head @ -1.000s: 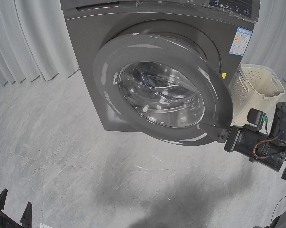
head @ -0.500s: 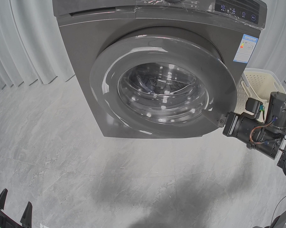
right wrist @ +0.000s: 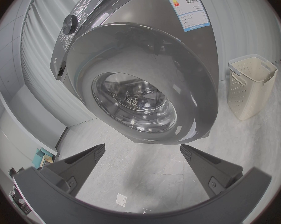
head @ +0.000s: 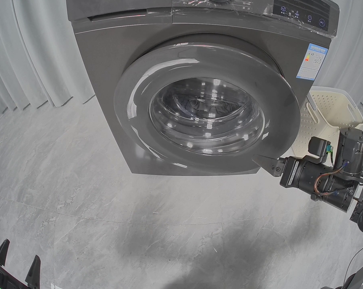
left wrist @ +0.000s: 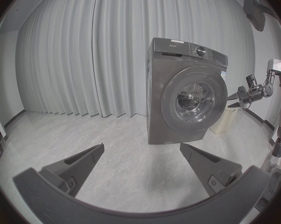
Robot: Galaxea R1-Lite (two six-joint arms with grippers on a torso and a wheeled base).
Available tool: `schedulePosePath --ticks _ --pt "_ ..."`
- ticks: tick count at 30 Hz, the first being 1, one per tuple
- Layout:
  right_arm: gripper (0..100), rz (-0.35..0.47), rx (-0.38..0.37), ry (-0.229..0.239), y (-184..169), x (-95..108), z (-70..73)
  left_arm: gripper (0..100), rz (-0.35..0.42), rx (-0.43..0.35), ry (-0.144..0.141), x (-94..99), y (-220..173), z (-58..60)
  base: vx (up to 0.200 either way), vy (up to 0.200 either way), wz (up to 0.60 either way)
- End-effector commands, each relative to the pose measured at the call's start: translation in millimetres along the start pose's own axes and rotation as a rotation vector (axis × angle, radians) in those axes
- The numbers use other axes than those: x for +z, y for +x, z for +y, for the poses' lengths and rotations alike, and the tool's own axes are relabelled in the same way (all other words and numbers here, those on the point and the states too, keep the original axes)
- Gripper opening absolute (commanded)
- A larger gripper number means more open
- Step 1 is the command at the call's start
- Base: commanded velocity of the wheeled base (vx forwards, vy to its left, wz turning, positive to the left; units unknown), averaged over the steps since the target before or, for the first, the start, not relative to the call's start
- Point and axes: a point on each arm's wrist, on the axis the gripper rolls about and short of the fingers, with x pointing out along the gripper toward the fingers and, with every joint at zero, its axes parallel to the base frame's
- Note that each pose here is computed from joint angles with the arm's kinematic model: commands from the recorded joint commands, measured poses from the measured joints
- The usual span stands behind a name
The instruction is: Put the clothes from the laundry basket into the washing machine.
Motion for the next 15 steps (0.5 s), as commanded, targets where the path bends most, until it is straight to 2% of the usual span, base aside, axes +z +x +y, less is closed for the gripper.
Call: schedulePosePath --ticks 1,5,10,14,15 --pt "100 -0.006 0.032 -0.003 -2.7 -1.1 8.1 100 0.008 0.004 -0.008 -4.7 0.6 0.1 0.0 -0.2 0.0" --pt "100 0.007 0.072 -0.01 -5.1 -8.0 16.7 100 0.01 0.005 -0.009 -5.1 0.7 0.1 0.0 -0.2 0.0" --pt "100 0.019 0.098 -0.017 -4.3 -13.4 22.3 100 0.01 0.005 -0.006 -5.1 0.7 0.1 0.0 0.0 0.0" --pt "100 -0.031 0.117 -0.016 -2.6 -5.3 25.7 100 0.008 0.004 -0.005 -4.7 0.6 0.1 0.0 0.0 0.0" --pt "100 -0.044 0.121 -0.013 -2.4 -3.2 26.7 100 0.008 0.004 -0.003 -4.7 0.6 0.1 0.2 0.0 0.0"
